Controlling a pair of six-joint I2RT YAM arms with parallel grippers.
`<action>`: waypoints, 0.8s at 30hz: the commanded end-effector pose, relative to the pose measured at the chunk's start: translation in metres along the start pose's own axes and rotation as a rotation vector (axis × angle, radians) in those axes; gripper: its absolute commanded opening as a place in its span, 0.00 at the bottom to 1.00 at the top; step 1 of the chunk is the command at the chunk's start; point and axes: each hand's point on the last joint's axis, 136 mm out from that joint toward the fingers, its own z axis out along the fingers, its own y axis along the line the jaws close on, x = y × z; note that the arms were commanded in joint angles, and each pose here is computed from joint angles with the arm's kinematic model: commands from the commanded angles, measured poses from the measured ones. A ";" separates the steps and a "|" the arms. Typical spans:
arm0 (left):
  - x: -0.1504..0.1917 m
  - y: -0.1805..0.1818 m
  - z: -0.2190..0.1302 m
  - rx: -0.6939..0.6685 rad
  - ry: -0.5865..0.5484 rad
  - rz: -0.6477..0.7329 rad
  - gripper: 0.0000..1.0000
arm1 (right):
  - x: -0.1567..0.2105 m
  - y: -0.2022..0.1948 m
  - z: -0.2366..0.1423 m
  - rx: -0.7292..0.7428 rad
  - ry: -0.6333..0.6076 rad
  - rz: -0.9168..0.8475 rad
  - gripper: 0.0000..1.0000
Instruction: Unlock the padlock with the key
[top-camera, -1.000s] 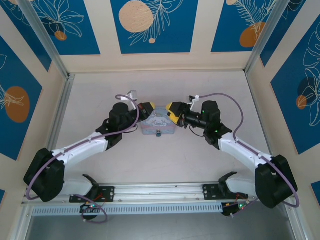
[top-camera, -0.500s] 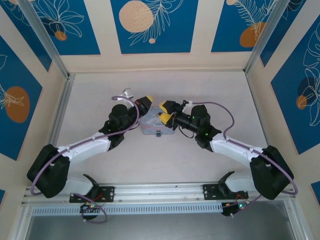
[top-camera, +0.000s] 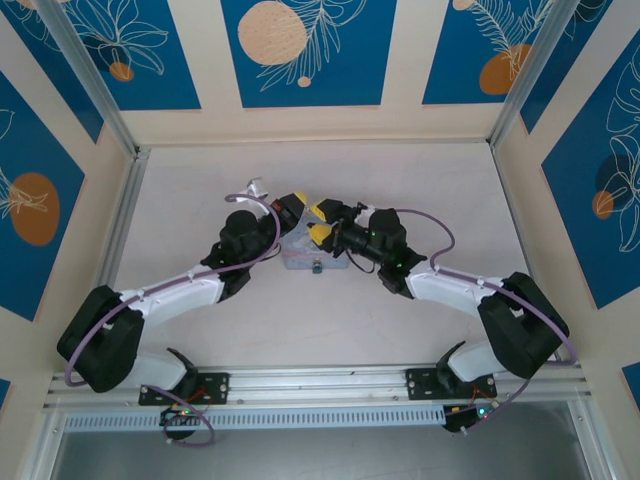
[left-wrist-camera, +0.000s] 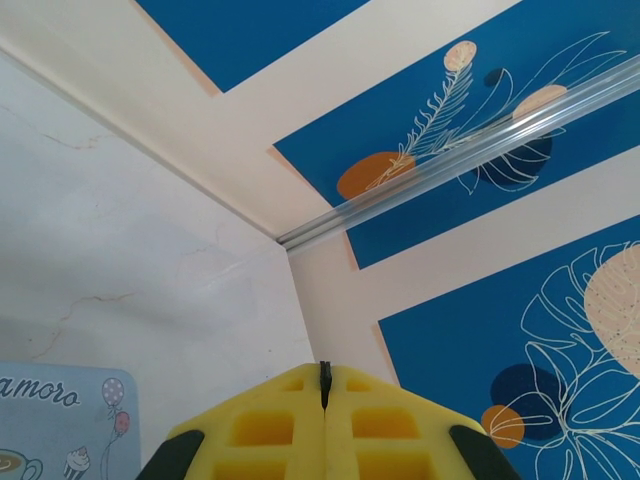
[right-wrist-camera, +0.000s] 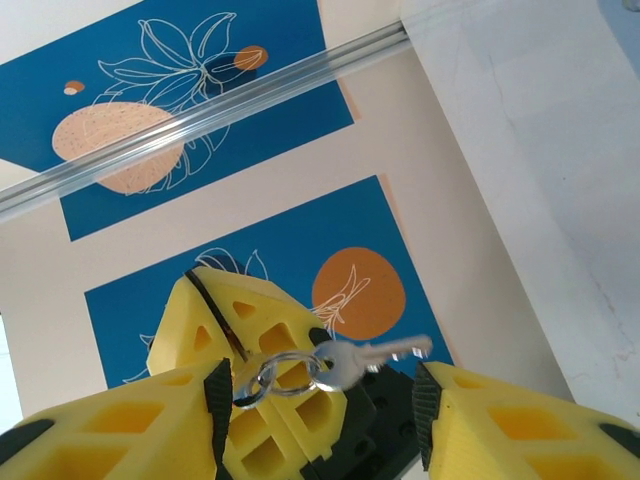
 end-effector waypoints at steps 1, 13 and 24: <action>-0.001 -0.005 -0.002 0.023 -0.017 0.001 0.00 | 0.008 0.028 0.007 -0.082 0.014 -0.004 0.52; 0.000 -0.006 -0.005 0.023 -0.015 0.003 0.00 | 0.006 0.024 0.012 -0.082 0.008 0.008 0.28; 0.000 -0.009 -0.006 0.029 -0.017 0.003 0.00 | 0.000 0.016 0.009 -0.076 -0.018 0.016 0.24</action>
